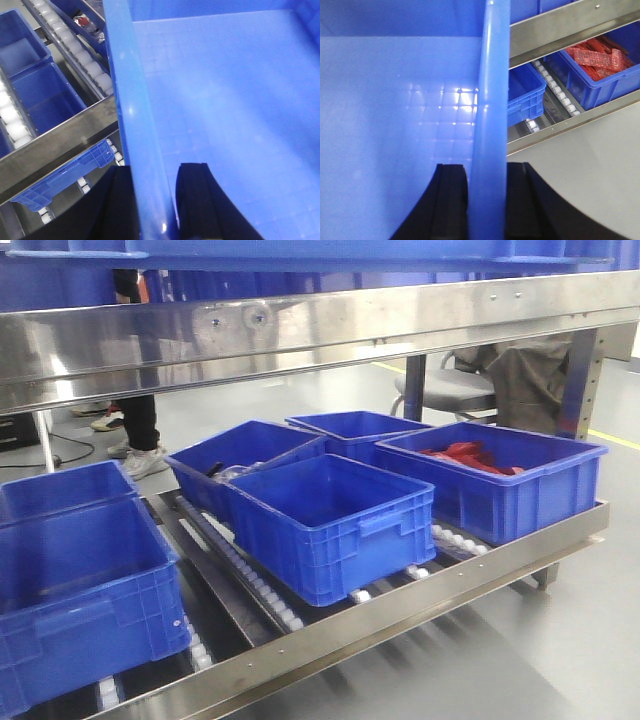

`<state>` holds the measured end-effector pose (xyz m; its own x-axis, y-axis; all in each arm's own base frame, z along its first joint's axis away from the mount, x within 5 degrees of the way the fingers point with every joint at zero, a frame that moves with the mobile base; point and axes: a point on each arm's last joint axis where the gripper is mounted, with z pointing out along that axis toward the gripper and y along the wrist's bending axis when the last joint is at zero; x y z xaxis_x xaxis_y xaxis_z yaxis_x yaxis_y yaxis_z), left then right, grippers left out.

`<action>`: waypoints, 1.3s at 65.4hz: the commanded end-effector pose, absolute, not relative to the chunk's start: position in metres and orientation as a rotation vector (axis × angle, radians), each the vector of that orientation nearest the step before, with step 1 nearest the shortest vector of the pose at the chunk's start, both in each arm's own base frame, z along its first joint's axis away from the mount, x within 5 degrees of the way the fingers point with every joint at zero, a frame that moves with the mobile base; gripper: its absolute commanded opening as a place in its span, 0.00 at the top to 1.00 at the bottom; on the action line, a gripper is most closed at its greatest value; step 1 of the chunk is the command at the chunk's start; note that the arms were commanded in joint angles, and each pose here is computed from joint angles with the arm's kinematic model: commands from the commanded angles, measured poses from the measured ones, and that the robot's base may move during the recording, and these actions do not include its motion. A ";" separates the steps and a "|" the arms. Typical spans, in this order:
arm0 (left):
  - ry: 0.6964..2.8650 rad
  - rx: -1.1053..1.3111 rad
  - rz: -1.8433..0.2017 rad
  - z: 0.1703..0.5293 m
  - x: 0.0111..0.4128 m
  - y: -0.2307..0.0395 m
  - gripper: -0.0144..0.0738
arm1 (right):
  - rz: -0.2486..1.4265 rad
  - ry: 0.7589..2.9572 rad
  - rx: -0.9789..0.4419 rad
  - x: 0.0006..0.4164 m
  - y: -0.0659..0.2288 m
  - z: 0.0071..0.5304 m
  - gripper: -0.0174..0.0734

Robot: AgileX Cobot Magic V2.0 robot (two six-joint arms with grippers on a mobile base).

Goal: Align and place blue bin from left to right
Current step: 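Drive up to the second roller shelf holding the bin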

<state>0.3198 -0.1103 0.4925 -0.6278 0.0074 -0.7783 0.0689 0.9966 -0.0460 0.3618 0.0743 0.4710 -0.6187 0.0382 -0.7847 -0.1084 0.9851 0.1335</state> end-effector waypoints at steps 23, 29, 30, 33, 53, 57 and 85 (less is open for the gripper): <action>2.162 0.078 -0.099 0.507 0.313 -0.108 0.85 | 0.173 2.021 -0.059 0.363 0.069 0.495 0.89; 2.162 0.078 -0.099 0.507 0.313 -0.108 0.85 | 0.173 2.021 -0.059 0.363 0.069 0.495 0.89; 2.162 0.078 -0.099 0.507 0.313 -0.108 0.85 | 0.173 2.021 -0.059 0.363 0.069 0.495 0.89; 2.162 0.078 -0.099 0.507 0.313 -0.108 0.85 | 0.173 2.021 -0.059 0.363 0.069 0.495 0.89; 2.162 0.078 -0.099 0.507 0.313 -0.108 0.85 | 0.173 2.021 -0.059 0.363 0.069 0.495 0.89; 2.162 0.078 -0.099 0.507 0.313 -0.108 0.85 | 0.173 2.021 -0.059 0.363 0.069 0.495 0.89; 2.162 0.078 -0.099 0.507 0.313 -0.108 0.85 | 0.173 2.021 -0.059 0.363 0.069 0.495 0.89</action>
<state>0.3195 -0.1103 0.4922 -0.6313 0.0050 -0.7756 0.0671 0.9966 -0.0483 0.3625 0.0744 0.4712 -0.6128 0.0415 -0.7891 -0.1081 0.9848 0.1357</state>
